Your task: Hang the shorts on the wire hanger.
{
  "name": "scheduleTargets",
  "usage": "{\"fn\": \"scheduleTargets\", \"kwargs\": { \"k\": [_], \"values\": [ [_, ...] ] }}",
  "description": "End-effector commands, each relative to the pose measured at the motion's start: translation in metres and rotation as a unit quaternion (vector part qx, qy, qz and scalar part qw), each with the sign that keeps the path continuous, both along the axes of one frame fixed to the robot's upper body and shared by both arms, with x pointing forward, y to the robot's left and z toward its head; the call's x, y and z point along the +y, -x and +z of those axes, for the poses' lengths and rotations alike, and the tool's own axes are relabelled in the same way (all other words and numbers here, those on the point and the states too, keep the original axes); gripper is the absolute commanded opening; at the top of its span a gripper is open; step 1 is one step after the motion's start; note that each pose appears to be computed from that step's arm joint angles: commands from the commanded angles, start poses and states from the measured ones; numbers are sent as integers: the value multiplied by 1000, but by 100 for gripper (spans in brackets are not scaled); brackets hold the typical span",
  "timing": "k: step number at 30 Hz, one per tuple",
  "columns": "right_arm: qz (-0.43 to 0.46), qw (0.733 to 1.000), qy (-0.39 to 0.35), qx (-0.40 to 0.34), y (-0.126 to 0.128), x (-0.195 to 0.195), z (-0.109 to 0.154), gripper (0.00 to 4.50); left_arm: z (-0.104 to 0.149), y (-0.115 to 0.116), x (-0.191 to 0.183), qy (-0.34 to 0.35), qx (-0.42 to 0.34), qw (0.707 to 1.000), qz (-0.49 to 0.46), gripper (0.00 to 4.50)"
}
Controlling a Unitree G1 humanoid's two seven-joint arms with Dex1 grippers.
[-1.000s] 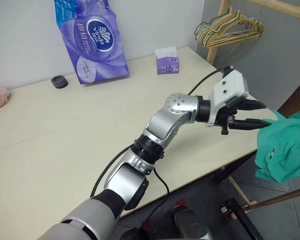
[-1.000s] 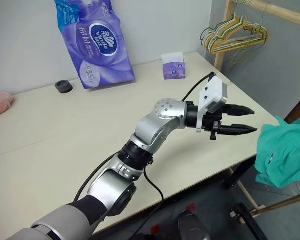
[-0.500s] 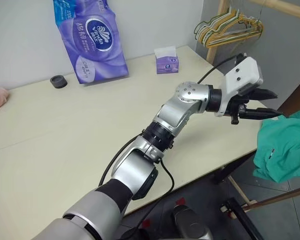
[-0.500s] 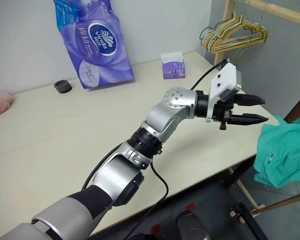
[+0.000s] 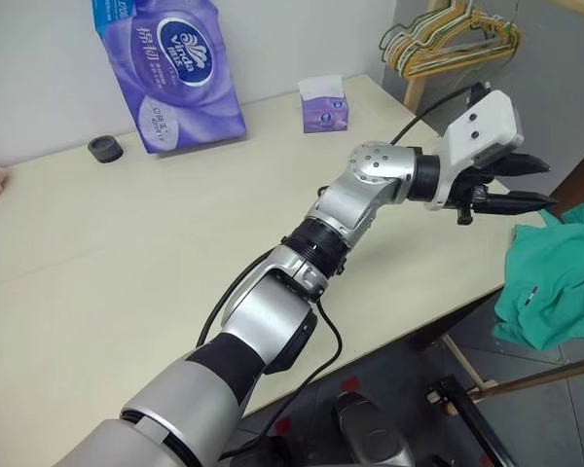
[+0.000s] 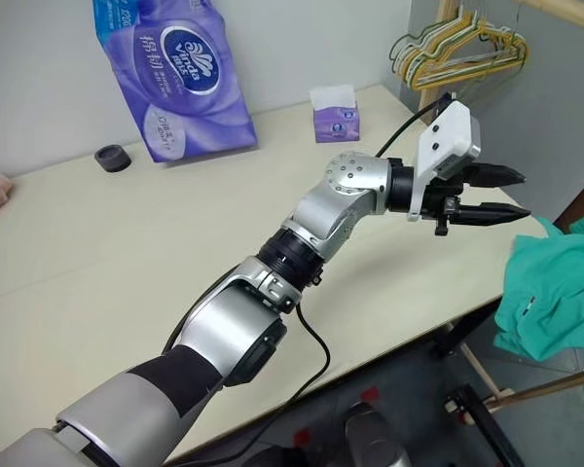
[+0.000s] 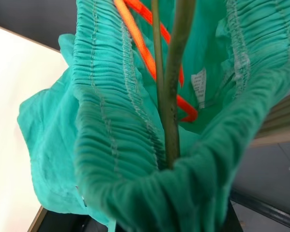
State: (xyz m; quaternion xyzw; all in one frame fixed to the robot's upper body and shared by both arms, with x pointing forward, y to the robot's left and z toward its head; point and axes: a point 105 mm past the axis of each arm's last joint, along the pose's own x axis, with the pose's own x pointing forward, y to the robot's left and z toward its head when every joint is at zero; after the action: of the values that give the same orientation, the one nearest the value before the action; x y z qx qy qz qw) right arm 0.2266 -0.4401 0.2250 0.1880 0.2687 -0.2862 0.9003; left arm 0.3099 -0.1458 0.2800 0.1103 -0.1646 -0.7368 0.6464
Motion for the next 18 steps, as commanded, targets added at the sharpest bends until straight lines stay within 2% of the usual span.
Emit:
{"fn": "scheduleTargets", "kwargs": {
  "k": [1,10,11,13,18],
  "values": [
    [0,1000,11,-15,6,-2,15,0,30,43,-32,39,-30,996,-71,234],
    [-3,999,32,-18,8,-3,21,0,29,46,-32,39,-35,996,-79,234],
    [-9,999,37,-18,9,-5,21,41,29,47,-33,39,-36,995,-81,239],
    [-11,999,38,-24,10,-5,22,71,29,49,-34,39,-38,995,-86,239],
    [-11,998,49,-38,11,-3,27,238,29,51,-34,38,-39,994,-93,239]
  ]
}}
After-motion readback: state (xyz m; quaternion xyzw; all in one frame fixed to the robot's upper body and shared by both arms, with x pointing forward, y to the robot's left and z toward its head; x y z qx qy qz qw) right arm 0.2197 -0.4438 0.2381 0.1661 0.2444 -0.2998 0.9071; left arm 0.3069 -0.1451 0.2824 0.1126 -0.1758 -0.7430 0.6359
